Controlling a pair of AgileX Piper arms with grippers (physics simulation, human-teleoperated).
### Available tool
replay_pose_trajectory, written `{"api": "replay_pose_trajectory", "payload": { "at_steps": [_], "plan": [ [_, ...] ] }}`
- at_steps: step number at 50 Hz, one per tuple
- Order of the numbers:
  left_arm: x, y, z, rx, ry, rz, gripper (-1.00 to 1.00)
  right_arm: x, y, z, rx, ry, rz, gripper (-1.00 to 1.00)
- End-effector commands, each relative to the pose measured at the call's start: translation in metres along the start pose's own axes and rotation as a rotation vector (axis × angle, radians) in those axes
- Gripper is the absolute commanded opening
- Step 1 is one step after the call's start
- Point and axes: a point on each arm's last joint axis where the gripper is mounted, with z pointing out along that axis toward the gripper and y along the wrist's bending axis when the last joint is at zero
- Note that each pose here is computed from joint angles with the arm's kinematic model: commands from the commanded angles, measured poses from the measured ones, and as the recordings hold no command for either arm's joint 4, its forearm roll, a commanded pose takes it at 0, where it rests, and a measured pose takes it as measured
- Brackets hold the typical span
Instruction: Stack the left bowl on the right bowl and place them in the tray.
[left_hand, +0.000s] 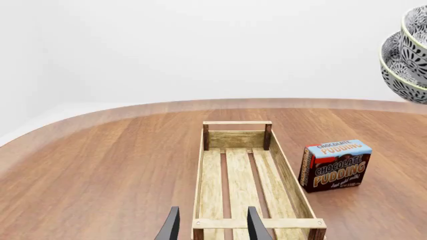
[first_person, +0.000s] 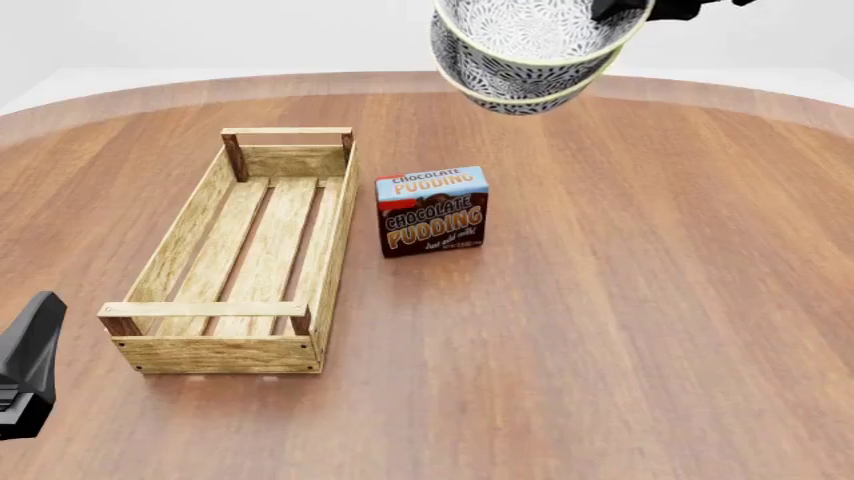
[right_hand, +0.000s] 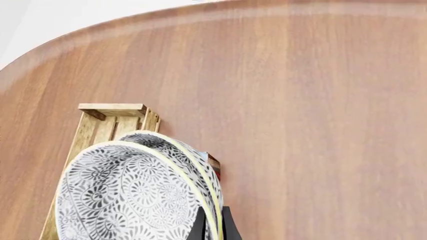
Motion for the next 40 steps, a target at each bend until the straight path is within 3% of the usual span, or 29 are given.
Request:
{"api": "replay_pose_trajectory", "payload": {
  "at_steps": [1,5,6,7,9,11,13,40],
  "plan": [
    [0.0,0.0,0.0,0.0,0.0,0.0,1.0,-0.027,0.002,0.006,0.005,-0.022,-0.078,-1.0],
    [0.0,0.0,0.0,0.0,0.0,0.0,1.0,-0.047,-0.006,0.015,0.032,-0.037,-0.164,-1.0],
    [0.0,0.0,0.0,0.0,0.0,0.0,1.0,-0.05,0.001,0.015,0.019,-0.042,-0.169,-1.0],
    [0.0,0.0,0.0,0.0,0.0,0.0,1.0,-0.055,-0.001,0.018,0.027,-0.042,-0.211,-1.0],
    [0.0,0.0,0.0,0.0,0.0,0.0,1.0,-0.058,-0.004,0.019,0.035,-0.043,-0.233,-1.0],
    [0.0,0.0,0.0,0.0,0.0,0.0,1.0,-0.059,0.008,0.024,0.011,-0.037,-0.23,-1.0],
    [0.0,0.0,0.0,0.0,0.0,0.0,1.0,-0.064,0.01,0.028,0.01,-0.041,-0.265,-1.0],
    [0.0,0.0,0.0,0.0,0.0,0.0,1.0,-0.056,0.087,0.063,-0.128,-0.001,-0.344,-1.0]
  ]
}}
